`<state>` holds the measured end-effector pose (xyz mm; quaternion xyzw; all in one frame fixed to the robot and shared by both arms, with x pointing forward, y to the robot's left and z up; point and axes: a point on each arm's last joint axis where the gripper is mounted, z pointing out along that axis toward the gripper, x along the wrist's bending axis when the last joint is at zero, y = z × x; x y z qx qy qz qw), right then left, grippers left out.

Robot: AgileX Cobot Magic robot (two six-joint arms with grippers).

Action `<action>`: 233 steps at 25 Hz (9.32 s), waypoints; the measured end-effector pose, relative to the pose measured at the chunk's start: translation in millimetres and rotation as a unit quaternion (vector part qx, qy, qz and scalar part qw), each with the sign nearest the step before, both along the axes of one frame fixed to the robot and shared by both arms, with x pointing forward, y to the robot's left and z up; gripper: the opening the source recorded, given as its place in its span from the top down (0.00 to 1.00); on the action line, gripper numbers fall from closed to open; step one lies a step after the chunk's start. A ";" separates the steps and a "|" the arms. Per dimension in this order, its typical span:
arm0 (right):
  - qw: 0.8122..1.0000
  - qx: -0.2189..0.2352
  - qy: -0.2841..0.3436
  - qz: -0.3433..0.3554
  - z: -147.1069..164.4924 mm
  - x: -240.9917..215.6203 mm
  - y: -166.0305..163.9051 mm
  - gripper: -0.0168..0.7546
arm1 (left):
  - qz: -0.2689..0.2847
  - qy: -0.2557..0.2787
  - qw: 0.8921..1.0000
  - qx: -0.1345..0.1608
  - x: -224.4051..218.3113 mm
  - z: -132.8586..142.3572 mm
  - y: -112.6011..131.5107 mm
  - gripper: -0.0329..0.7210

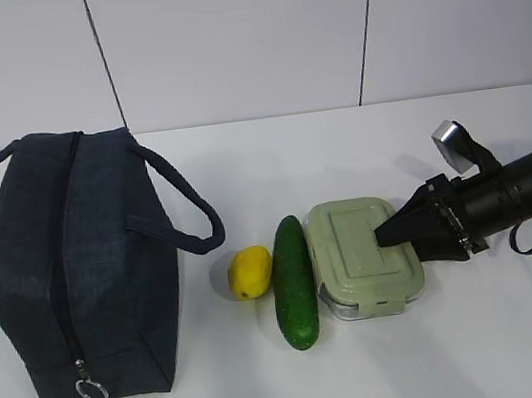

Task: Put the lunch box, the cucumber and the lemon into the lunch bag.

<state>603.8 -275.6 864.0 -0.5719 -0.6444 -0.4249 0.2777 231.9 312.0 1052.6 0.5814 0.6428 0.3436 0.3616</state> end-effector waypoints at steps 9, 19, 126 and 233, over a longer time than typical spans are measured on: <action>1.000 -0.002 0.004 0.001 -0.3 -0.5 -0.1 0.44 | 0.000 0.000 1.000 0.000 0.0 0.0 0.0 0.65; 1.000 -0.001 0.006 0.001 -0.1 -0.4 -0.1 0.49 | 0.000 0.000 1.000 0.000 0.0 0.0 0.0 0.65; 0.994 -0.010 0.088 -0.060 16.0 0.6 -2.1 0.52 | 0.000 0.000 1.000 0.000 0.0 0.0 0.0 0.65; 0.998 0.022 0.014 -0.052 137.7 -4.4 53.5 0.53 | -0.151 0.280 0.930 -0.184 290.9 -13.2 -64.2 0.88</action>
